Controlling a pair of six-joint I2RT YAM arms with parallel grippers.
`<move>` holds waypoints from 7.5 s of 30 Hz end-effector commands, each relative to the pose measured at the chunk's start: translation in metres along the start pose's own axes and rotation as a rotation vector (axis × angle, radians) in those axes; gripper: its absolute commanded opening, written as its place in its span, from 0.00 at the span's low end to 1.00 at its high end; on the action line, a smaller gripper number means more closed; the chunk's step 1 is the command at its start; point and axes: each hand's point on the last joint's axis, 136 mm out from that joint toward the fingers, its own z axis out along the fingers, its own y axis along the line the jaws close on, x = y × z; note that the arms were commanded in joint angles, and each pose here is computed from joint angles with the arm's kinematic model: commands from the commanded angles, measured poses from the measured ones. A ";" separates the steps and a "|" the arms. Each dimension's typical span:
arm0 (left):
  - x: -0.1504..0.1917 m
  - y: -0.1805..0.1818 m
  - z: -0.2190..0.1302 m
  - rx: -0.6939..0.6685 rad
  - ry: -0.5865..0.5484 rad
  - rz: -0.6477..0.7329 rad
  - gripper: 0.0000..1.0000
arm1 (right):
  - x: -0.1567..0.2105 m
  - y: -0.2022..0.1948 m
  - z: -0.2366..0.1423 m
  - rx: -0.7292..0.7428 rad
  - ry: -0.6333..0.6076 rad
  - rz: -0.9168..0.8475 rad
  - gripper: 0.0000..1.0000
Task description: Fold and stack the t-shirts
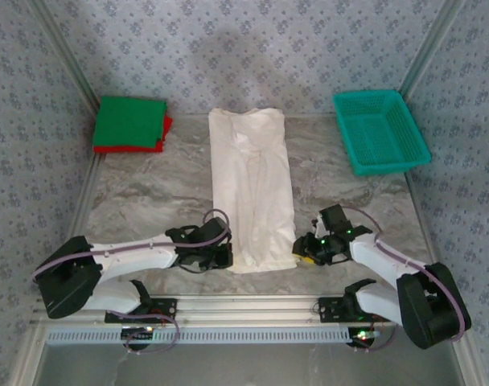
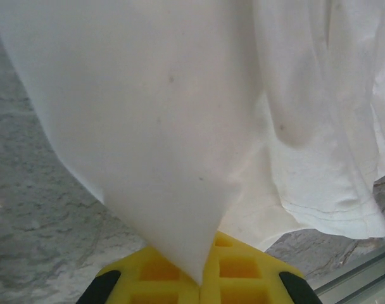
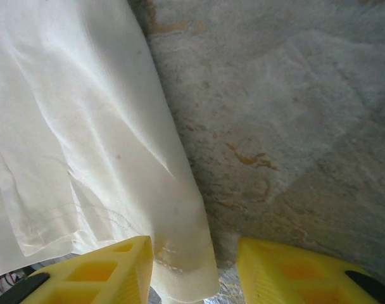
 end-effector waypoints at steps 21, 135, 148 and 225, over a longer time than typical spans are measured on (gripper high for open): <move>0.000 0.037 -0.017 0.004 -0.132 -0.053 0.00 | 0.020 0.041 0.021 -0.043 0.024 -0.053 0.07; -0.363 0.007 -0.052 -0.017 -0.517 0.143 0.25 | -0.206 0.139 0.037 -0.123 -0.246 -0.154 0.03; -0.251 0.010 0.017 0.125 -0.369 0.086 0.16 | -0.204 0.118 0.037 -0.108 -0.255 -0.129 0.00; -0.103 0.112 -0.038 0.085 -0.136 -0.217 0.58 | -0.090 0.063 0.036 -0.134 -0.123 -0.016 0.45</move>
